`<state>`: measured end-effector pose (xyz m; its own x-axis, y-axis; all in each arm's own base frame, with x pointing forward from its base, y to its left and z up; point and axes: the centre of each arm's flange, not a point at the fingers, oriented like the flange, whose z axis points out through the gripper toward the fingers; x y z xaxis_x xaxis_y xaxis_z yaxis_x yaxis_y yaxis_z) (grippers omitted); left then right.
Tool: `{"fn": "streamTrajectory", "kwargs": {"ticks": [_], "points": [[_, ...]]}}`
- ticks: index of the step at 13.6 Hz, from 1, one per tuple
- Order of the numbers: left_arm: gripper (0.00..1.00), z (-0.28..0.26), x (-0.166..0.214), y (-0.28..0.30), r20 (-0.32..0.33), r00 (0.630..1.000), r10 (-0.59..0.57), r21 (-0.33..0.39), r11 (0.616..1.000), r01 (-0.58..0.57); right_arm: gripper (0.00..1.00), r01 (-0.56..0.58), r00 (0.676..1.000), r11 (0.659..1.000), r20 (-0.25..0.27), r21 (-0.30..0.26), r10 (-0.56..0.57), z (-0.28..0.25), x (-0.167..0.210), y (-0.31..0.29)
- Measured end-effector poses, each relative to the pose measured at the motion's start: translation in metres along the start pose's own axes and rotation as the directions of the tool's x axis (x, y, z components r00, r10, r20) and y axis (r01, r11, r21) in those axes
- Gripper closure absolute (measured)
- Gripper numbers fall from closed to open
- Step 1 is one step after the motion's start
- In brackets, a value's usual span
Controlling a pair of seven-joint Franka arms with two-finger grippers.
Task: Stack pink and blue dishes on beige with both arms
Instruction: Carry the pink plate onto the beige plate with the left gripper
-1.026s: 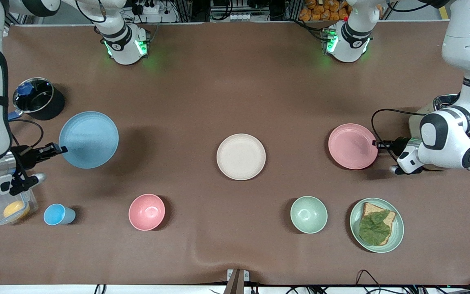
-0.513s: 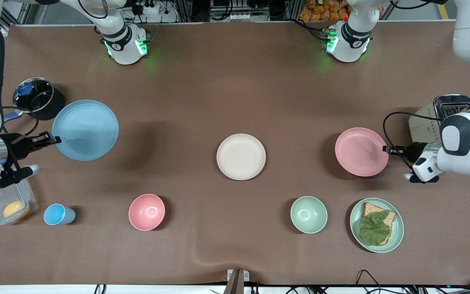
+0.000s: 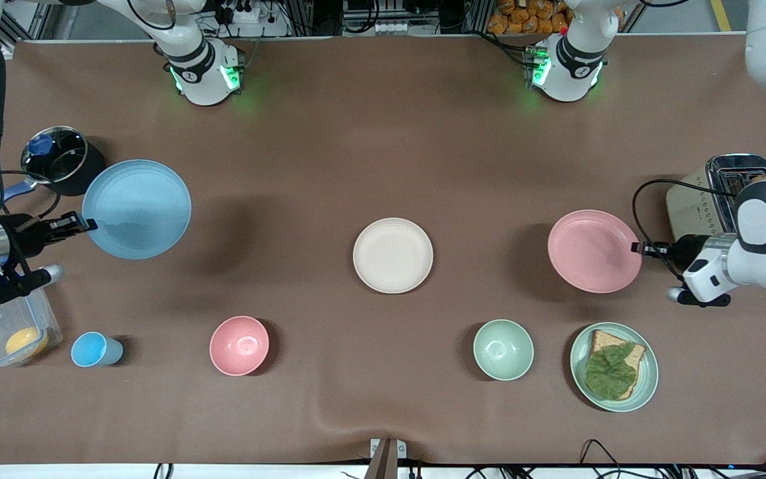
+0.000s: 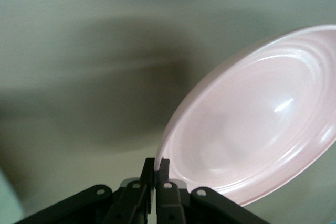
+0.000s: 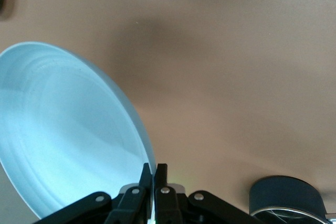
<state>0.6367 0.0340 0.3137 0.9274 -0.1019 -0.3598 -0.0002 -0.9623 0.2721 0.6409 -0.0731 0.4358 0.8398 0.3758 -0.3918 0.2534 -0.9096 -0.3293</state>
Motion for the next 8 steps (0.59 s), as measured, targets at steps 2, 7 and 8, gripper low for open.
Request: {"fn": "streamTrajectory", "kwargs": {"ticks": [2, 7, 8], "points": [[0.96, 0.000, 0.001, 0.081, -0.001, 1.000, -0.025, 0.006, 1.000, 0.025, 0.96, -0.002, 1.000, 1.000, 0.000, 0.000, 0.002, 0.000, 0.000, 0.000], [0.96, 0.057, -0.002, 0.272, 0.017, 0.999, -0.041, 0.000, 0.999, 0.041, 0.96, -0.005, 1.000, 1.000, 0.001, -0.001, 0.005, 0.000, -0.001, 0.001], [0.96, 0.073, 0.002, 0.293, 0.002, 0.999, -0.049, -0.009, 0.999, 0.049, 0.96, -0.006, 1.000, 1.000, 0.001, -0.001, 0.006, 0.000, -0.001, 0.001]]}}
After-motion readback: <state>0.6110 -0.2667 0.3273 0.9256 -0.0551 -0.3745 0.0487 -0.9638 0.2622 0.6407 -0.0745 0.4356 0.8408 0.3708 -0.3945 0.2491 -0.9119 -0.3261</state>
